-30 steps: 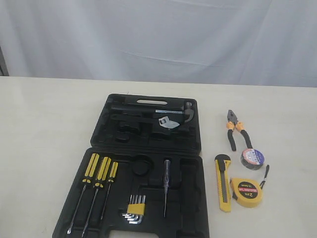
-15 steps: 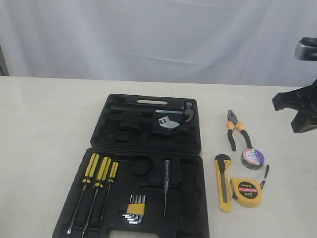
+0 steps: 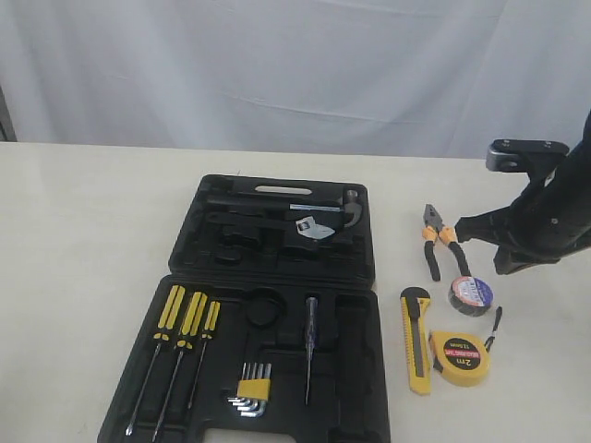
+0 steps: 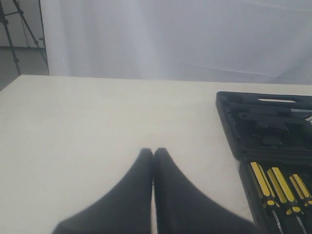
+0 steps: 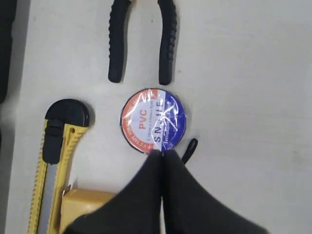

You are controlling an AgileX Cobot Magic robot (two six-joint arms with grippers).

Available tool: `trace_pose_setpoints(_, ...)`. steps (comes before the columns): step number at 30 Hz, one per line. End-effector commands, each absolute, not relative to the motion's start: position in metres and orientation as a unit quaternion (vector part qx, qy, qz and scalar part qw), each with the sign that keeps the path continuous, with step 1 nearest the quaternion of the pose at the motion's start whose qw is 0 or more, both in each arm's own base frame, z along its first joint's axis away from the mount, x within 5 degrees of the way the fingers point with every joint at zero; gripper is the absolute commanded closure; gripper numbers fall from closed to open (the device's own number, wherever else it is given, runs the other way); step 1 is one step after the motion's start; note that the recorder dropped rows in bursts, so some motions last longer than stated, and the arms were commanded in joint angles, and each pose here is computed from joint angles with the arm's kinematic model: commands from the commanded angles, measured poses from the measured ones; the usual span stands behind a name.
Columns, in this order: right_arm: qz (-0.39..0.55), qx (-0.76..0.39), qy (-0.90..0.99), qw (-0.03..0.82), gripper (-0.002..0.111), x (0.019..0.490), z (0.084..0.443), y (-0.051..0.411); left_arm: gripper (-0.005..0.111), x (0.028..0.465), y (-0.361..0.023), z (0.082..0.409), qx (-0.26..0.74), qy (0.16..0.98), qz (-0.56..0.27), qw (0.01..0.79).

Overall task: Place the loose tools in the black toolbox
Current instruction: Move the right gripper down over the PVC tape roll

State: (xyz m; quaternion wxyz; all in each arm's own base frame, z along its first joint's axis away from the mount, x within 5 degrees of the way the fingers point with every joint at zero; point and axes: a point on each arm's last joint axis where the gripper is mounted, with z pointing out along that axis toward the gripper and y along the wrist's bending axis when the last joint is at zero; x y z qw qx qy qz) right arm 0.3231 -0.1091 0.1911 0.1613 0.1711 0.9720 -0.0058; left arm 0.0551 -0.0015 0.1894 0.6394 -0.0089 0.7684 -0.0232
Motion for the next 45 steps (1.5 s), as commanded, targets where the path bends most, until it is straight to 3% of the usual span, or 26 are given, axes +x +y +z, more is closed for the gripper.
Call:
trace_pose_setpoints(1,-0.012,0.166,0.971,0.174,0.108,0.327,0.190,-0.110,0.107,0.055,-0.002,0.189,-0.008,0.768,-0.024,0.640)
trace_pose_setpoints(4,-0.012,0.166,0.971,0.174,0.104,0.327,0.190,-0.110,0.107,0.055,-0.002,0.189,-0.008,0.768,-0.024,0.640)
trace_pose_setpoints(10,-0.012,0.166,0.971,0.174,0.055,0.327,0.190,-0.110,0.107,0.055,-0.002,0.189,-0.008,0.768,-0.024,0.640)
trace_pose_setpoints(14,-0.013,0.159,0.972,0.175,0.040,0.328,0.190,-0.110,0.107,0.055,-0.002,0.189,-0.008,0.768,-0.024,0.640)
trace_pose_setpoints(22,-0.016,0.156,0.971,0.182,0.038,0.330,0.188,-0.111,0.107,0.055,-0.002,0.189,-0.008,0.768,-0.024,0.640)
trace_pose_setpoints(45,-0.021,0.115,0.980,0.159,0.038,0.357,0.140,-0.101,0.107,0.055,-0.002,0.189,-0.008,0.768,-0.024,0.640)
